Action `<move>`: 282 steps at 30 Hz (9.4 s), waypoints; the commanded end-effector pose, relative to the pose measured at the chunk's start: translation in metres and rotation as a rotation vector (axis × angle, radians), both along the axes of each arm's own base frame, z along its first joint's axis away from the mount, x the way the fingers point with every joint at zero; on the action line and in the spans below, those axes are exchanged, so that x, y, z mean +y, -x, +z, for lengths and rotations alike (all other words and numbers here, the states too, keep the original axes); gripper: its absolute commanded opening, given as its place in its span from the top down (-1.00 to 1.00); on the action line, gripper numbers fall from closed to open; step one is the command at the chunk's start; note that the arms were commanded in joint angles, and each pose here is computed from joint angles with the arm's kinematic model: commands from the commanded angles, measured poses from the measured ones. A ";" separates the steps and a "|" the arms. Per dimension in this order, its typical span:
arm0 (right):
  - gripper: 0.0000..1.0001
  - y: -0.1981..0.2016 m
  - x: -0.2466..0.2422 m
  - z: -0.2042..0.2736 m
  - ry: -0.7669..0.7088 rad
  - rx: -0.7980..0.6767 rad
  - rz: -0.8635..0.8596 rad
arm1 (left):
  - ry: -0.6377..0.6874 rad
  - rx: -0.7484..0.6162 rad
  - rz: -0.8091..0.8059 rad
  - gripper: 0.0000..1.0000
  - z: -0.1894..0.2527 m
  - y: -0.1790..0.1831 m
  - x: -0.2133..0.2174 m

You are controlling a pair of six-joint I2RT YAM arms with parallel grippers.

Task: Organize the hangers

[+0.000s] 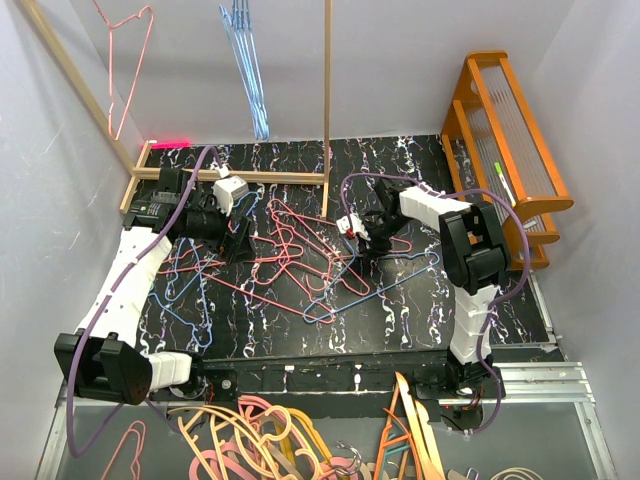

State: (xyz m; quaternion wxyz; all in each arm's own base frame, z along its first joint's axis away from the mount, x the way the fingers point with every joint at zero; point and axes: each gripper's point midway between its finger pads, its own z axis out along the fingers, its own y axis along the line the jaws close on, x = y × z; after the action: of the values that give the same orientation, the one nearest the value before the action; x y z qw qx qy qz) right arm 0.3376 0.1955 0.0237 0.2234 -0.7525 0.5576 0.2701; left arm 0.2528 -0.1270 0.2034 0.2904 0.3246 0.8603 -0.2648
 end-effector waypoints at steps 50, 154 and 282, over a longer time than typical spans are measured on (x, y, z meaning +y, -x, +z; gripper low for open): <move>0.84 -0.026 0.035 0.144 -0.303 0.045 -0.273 | 0.254 -0.181 -0.364 -0.94 -0.084 0.019 -0.098; -0.97 -0.133 -0.001 0.366 -0.816 -0.322 -0.833 | -0.541 -1.026 0.666 1.00 0.297 -0.043 0.163; -0.20 -0.244 0.289 0.087 -0.729 -0.643 -0.398 | 0.100 0.147 0.395 -0.94 0.065 0.036 0.070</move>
State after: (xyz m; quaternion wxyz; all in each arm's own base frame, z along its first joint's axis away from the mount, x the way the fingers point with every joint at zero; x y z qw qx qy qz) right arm 0.5811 0.4839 0.0899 0.6597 -0.5635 0.4727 0.1547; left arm 0.2196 -0.0549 0.2699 0.2910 0.1164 0.9140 -0.2576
